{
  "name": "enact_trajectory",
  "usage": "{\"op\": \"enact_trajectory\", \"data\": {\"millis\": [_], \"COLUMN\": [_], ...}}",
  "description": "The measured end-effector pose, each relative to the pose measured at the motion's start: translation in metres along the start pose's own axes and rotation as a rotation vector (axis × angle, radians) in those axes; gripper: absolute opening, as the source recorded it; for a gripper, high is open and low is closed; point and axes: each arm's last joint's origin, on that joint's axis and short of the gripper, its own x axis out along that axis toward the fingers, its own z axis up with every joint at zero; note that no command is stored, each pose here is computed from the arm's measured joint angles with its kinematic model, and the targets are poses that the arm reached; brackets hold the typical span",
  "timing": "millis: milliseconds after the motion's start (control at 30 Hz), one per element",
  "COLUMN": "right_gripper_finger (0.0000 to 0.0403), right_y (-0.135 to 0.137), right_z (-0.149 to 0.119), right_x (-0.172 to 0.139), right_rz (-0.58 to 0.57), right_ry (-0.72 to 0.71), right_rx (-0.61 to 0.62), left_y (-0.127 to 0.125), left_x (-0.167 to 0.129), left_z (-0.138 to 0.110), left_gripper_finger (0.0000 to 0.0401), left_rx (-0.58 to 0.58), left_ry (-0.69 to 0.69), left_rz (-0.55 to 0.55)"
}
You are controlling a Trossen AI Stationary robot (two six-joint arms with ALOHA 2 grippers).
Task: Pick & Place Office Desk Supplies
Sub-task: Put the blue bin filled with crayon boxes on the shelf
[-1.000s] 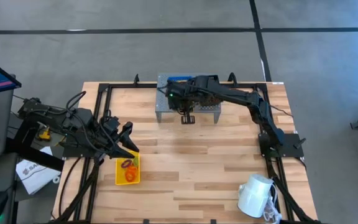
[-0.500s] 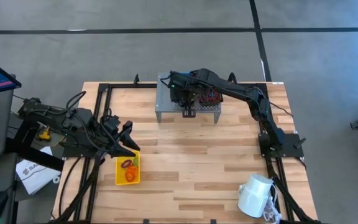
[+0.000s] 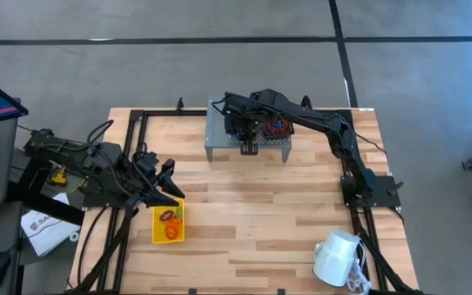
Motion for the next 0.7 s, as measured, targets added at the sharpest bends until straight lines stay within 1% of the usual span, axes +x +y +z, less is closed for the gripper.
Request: {"op": "enact_trajectory", "data": {"millis": [300, 400, 600, 700], "right_gripper_finger": [0.0000, 0.0000, 0.0000, 0.0000], "right_y": [-0.0028, -0.0036, -0.0032, -0.0033], "right_z": [-0.0023, -0.0028, -0.0027, -0.0027], "right_x": [0.0002, 0.0003, 0.0003, 0.0003], "right_rz": [0.011, 0.046, 0.053, 0.074], "right_ry": [0.009, -0.001, -0.003, -0.011], "right_rx": [0.010, 0.022, 0.022, 0.024], "left_y": [-0.0001, 0.0000, -0.0001, 0.0000], "left_x": [-0.0001, 0.0000, -0.0001, 0.0000], "left_z": [0.0001, 0.0000, 0.0001, 0.0001], "left_gripper_finger": [0.0123, 0.0123, 0.0123, 0.0123], "left_rx": [0.000, -0.004, -0.007, -0.007], "left_ry": [-0.001, 0.000, -0.001, -0.001], "left_rz": [0.000, 0.000, -0.001, 0.000]}}
